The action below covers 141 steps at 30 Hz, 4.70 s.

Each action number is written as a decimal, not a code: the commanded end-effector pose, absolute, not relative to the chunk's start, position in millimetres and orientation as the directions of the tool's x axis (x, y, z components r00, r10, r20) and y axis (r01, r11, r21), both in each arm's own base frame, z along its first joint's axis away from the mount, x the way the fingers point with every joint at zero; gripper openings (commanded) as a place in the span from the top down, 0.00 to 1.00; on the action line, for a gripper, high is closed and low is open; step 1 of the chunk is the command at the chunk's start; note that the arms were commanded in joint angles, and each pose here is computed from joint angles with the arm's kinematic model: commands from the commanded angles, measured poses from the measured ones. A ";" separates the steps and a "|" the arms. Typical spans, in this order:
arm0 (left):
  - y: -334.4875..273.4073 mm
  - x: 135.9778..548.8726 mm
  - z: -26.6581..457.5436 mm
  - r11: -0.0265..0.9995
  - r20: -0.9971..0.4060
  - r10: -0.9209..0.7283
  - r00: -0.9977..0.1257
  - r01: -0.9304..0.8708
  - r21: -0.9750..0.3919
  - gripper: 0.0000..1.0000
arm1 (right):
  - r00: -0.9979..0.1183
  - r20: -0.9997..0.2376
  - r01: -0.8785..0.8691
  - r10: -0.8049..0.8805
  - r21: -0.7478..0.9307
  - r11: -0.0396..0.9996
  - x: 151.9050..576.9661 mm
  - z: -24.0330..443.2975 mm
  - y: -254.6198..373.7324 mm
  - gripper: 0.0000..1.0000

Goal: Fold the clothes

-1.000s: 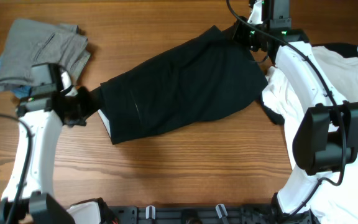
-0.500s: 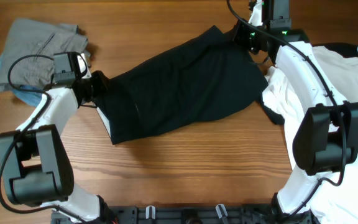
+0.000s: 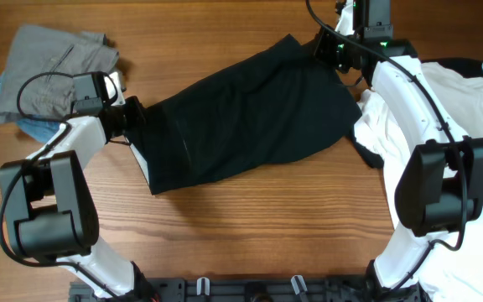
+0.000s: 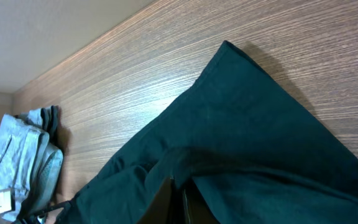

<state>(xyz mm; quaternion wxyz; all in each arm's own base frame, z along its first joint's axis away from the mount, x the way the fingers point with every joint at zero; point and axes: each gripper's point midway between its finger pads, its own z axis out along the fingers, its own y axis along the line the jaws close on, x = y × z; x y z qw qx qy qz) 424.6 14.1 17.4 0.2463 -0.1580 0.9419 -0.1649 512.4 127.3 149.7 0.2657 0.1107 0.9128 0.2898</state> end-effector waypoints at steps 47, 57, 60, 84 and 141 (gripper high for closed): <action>-5.7 417.8 8.6 0.869 -0.346 -0.360 -0.866 -0.177 -0.462 0.96 | -0.841 -0.430 0.046 0.328 0.548 0.835 509.6 146.5 122.8 0.96; -4.6 426.6 47.4 0.875 -0.434 -0.355 -0.828 -0.130 -0.467 0.78 | -0.844 -0.425 0.049 0.328 0.547 0.836 508.5 145.6 122.6 0.96; -6.3 423.0 42.5 0.874 -0.414 -0.354 -0.839 -0.138 -0.466 0.87 | -0.845 -0.423 0.050 0.327 0.547 0.836 508.2 145.4 122.6 0.96; -13.6 413.9 12.3 0.860 -0.335 -0.341 -0.879 -0.147 -0.488 0.96 | -0.847 -0.419 0.053 0.327 0.546 0.836 507.2 144.6 122.6 0.95; -14.9 339.5 100.1 0.812 -0.217 -0.396 -0.892 -0.230 -0.536 0.96 | -0.958 -0.143 0.225 0.249 0.163 0.961 424.1 70.0 38.6 0.15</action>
